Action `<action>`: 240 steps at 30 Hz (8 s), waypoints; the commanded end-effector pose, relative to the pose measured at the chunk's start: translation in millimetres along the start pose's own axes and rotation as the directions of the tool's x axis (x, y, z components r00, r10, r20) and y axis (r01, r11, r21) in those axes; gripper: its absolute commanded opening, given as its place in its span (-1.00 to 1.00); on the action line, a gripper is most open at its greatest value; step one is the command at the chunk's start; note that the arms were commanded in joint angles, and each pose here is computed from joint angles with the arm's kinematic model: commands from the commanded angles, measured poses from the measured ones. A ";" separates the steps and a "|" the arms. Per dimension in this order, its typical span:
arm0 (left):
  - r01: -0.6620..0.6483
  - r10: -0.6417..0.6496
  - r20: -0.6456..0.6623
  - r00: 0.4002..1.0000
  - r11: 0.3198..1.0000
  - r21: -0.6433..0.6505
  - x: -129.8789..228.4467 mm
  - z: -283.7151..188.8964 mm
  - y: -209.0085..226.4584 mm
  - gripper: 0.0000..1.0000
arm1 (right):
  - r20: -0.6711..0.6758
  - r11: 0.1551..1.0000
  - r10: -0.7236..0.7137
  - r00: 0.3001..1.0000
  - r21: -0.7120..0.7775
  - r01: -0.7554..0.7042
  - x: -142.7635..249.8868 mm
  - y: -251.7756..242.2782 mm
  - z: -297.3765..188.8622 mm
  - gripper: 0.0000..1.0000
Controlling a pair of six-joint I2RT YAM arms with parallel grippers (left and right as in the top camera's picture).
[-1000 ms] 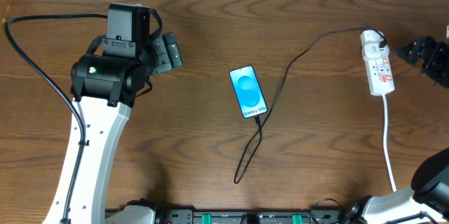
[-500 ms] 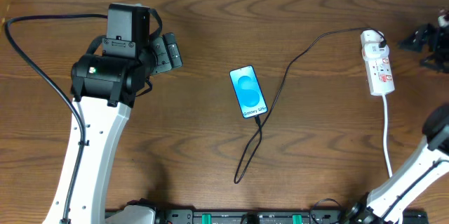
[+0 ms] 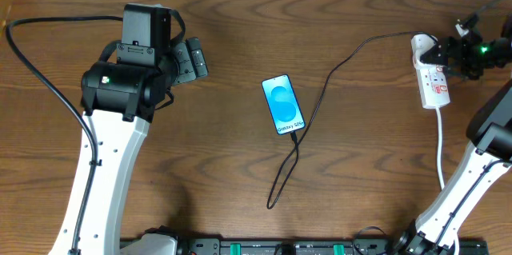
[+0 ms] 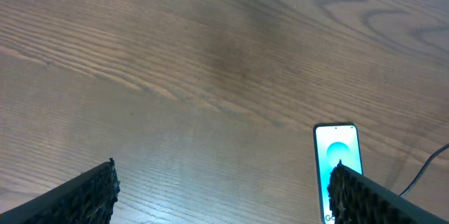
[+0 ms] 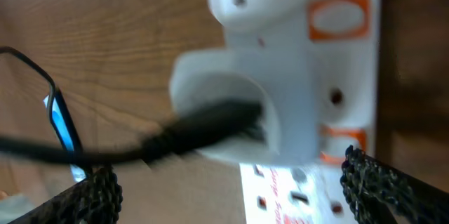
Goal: Plug charger to phone and switch on socket
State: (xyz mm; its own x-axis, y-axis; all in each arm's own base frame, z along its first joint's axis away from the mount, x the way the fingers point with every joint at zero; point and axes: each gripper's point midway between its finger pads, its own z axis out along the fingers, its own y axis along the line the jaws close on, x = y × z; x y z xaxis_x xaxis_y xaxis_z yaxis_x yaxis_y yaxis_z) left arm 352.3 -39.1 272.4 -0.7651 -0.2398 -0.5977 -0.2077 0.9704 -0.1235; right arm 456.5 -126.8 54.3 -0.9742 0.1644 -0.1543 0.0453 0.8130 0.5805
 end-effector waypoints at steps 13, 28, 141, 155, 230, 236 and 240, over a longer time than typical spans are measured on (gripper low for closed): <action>-0.009 0.009 0.014 1.000 1.000 -0.008 -3.6 -3.0 0.9 0.90 | 0.019 0.995 -0.099 0.995 -0.003 0.099 -14.4 15.5 9.9 0.99; -0.009 0.009 0.014 1.000 1.000 -0.008 -3.6 -3.0 0.9 0.89 | -0.020 0.988 0.036 0.999 0.151 -0.033 -8.1 -10.2 8.9 0.99; -0.009 0.009 0.014 1.000 1.000 -0.008 -3.6 -3.0 0.9 0.89 | 0.070 0.982 0.038 0.997 0.183 -0.050 -15.4 24.5 -17.3 0.99; -0.009 0.009 0.014 1.000 1.000 -0.008 -3.6 -3.0 0.9 0.90 | 0.053 0.981 0.046 0.997 0.188 -0.056 -10.9 14.4 -2.7 0.99; -0.009 0.009 0.013 1.000 1.000 -0.008 -3.5 -3.0 1.0 0.90 | 0.009 0.998 0.062 0.998 0.013 -0.062 7.1 36.7 39.9 0.99; -0.009 0.009 0.013 1.000 1.000 -0.008 -3.5 -3.0 1.0 0.90 | 0.031 0.996 0.083 0.996 0.024 -0.084 4.6 26.8 33.8 0.98; -0.009 0.009 0.014 1.000 1.000 -0.008 -3.6 -3.0 0.9 0.90 | 0.043 0.994 0.108 0.993 0.025 -0.109 5.1 19.0 27.8 0.99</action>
State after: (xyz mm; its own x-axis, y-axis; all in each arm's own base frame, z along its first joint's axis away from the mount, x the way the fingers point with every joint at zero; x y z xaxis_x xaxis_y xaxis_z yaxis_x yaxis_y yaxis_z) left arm 352.2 -39.2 272.3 -0.7654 -0.2397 -0.5973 -0.2075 0.9704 -0.1236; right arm 462.8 -109.9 49.8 -0.9516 0.2572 -0.1680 0.1417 0.8526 0.5030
